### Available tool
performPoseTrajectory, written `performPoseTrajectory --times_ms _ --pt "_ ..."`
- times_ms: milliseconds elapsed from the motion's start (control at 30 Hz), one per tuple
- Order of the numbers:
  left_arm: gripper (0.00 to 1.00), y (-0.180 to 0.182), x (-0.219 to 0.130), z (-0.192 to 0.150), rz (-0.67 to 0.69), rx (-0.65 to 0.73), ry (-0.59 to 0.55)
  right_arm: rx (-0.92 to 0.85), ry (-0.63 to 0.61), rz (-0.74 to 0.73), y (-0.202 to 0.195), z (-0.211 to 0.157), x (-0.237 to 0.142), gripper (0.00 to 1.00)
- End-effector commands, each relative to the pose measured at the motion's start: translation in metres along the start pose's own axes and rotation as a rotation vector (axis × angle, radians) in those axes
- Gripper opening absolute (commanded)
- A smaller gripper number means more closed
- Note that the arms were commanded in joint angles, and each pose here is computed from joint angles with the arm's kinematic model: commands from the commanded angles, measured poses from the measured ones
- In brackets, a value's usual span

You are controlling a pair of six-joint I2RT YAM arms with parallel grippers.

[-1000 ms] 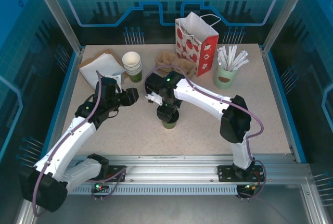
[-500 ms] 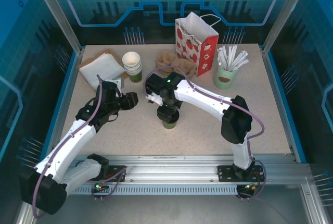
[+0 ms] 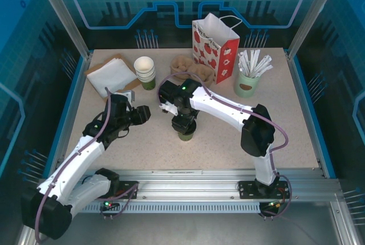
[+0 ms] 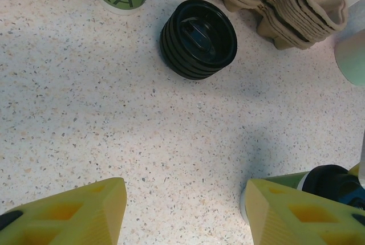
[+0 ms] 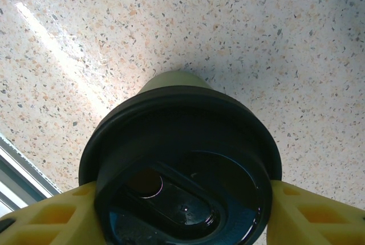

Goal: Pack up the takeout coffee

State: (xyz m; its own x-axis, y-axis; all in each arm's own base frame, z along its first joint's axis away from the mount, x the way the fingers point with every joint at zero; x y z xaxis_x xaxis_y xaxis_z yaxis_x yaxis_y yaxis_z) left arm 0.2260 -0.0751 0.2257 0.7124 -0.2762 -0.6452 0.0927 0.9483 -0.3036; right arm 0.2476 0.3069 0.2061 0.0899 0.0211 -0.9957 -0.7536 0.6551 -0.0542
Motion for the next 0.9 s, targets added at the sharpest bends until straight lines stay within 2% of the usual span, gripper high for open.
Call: performPoseTrajectory --times_ms 0,167,367,867 --pt "0.59 0.0 -0.003 -0.005 -0.01 -0.011 0.011 -0.028 0.108 0.003 0.007 -0.003 0.029 0.57" --pt "0.59 -0.002 -0.004 -0.004 -0.016 -0.009 0.01 -0.031 0.044 0.013 0.007 0.004 0.009 0.66" --pt "0.59 -0.003 -0.004 -0.002 -0.02 -0.007 0.008 -0.037 0.016 0.011 0.006 0.007 -0.002 0.73" --pt "0.58 -0.005 0.002 -0.01 -0.054 -0.024 0.037 -0.046 -0.024 0.027 0.004 0.004 -0.019 0.76"
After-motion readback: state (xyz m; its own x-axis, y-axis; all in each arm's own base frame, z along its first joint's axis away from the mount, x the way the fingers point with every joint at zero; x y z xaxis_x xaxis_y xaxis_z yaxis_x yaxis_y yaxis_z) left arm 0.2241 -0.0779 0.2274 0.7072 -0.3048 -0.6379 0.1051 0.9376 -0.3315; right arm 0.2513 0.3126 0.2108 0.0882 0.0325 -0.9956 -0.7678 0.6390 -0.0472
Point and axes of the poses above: each hand's point on the last joint's axis, 136 mm out from that joint toward the fingers, its own x axis out along the fingers, its own y axis along the line the jaws close on, z = x × y, the point moved 8 cm from there along -x, back along the fingers, and after that the axes turned 9 degrees about x, right-handed, at the moved point
